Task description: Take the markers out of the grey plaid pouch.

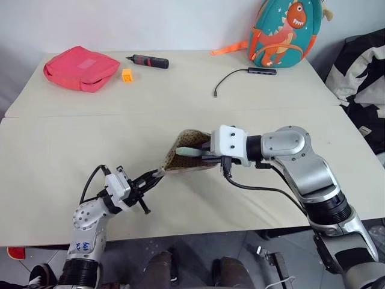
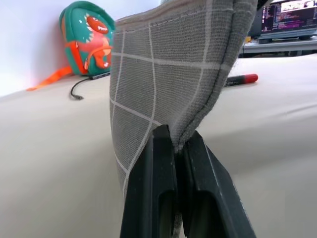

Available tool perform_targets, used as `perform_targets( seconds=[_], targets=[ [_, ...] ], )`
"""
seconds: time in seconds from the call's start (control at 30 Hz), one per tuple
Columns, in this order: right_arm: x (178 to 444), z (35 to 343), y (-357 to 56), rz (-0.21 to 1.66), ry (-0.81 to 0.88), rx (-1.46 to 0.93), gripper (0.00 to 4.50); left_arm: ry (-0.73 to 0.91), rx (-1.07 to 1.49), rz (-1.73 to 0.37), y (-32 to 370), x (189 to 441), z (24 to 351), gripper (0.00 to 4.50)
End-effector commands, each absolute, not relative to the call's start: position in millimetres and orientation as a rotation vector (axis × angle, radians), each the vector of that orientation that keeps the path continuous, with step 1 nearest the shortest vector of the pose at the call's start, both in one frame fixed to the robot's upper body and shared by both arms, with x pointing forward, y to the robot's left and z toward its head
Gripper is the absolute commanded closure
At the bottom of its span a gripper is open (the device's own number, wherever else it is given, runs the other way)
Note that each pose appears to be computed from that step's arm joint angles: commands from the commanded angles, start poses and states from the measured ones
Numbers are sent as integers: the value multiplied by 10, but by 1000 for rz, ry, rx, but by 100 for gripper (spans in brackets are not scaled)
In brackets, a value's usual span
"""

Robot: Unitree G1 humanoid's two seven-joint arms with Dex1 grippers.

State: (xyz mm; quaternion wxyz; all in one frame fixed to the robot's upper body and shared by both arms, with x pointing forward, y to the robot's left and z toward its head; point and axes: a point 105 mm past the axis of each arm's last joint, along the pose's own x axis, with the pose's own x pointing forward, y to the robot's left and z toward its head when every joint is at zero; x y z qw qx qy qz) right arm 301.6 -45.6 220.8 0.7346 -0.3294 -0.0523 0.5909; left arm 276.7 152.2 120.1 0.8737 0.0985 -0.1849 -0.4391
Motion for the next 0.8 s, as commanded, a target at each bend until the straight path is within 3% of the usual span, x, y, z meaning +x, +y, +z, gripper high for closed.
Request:
perform_targets(
  seconds=[0.03, 0.1, 0.17, 0.27, 0.4, 0.5, 0.6, 0.8],
  targets=[
    [2917, 2710, -568, 1266, -243, -595, 400, -406, 214, -867, 1628, 2794, 1264, 450],
    [2947, 2870, -764, 1215, -214, -512, 400, -404, 210, -854, 1680, 2797, 1274, 450],
    [3063, 2818, -1035, 1107, -113, -577, 400, -403, 203, -835, 1727, 2802, 1285, 450],
    [3212, 2548, -1402, 965, 79, -728, 400, -404, 175, -806, 1780, 2818, 1312, 450],
    [3221, 1701, -1837, 889, 401, -883, 400, -411, 90, -774, 1809, 2862, 1365, 450],
    [3318, 1394, -1862, 814, 444, -838, 400, -411, 79, -782, 1798, 2877, 1398, 450],
    [3322, 1327, -1837, 831, 451, -811, 400, -407, 81, -788, 1803, 2866, 1404, 450],
    [3266, 1408, -1712, 889, 430, -710, 206, -402, 99, -794, 1802, 2846, 1390, 450]
  ],
)
